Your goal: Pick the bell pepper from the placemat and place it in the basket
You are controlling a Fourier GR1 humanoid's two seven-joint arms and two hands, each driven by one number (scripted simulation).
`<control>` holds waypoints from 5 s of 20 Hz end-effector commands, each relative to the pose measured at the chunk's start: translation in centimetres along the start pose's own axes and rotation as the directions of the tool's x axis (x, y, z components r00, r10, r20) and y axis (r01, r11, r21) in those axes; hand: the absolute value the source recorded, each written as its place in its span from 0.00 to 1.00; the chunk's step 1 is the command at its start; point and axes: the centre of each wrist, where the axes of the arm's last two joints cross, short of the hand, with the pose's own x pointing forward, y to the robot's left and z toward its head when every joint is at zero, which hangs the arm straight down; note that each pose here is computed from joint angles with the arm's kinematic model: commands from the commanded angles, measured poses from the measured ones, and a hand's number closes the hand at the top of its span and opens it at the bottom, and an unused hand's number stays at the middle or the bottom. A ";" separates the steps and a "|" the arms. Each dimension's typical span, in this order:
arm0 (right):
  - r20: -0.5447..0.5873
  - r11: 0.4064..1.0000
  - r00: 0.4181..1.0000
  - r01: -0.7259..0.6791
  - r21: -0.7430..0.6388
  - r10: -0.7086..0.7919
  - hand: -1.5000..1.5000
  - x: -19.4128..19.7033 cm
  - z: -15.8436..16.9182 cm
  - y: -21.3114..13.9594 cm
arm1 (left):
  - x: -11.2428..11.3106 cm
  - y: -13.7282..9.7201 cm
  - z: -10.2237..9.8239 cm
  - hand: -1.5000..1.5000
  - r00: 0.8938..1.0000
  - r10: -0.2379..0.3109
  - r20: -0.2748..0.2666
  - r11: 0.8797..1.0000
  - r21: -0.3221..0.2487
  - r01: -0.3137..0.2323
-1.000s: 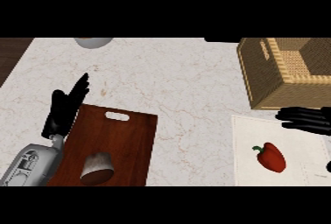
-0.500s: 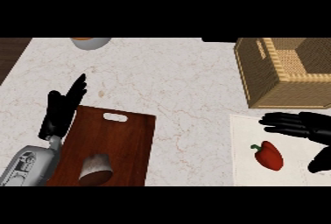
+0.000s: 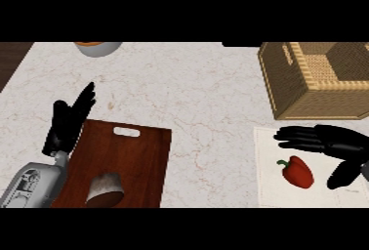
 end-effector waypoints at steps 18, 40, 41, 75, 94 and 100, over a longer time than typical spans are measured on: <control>0.119 0.992 0.988 0.087 0.095 -0.099 0.00 -2.1 -2.2 4.7 | 0.1 -0.7 0.5 0.50 1.000 0.000 0.007 1.000 0.003 0.000; -0.649 0.975 0.757 -0.195 -0.111 0.078 1.00 -3.5 -7.1 0.3 | -0.4 0.1 -0.1 0.50 1.000 -0.010 -0.002 1.000 -0.016 0.010; -0.699 0.969 0.710 -0.221 -0.112 0.081 1.00 -3.4 -8.4 0.0 | -0.1 -0.4 -0.1 0.50 1.000 -0.009 0.001 1.000 -0.027 0.010; -0.620 0.388 0.579 -0.484 -0.784 -0.530 1.00 20.9 -24.0 -32.6 | -0.5 -1.7 -0.3 0.50 1.000 0.000 -0.003 1.000 0.011 0.000; -0.896 0.623 0.141 -0.673 -0.399 -0.421 1.00 8.7 -7.5 -32.4 | 0.5 0.5 -0.3 0.50 1.000 -0.010 0.005 1.000 0.008 0.010; -0.900 0.639 0.221 -0.642 -0.424 -0.375 1.00 5.7 -5.6 -29.9 | 1.1 -0.2 -0.3 0.50 1.000 0.004 0.008 1.000 0.006 -0.004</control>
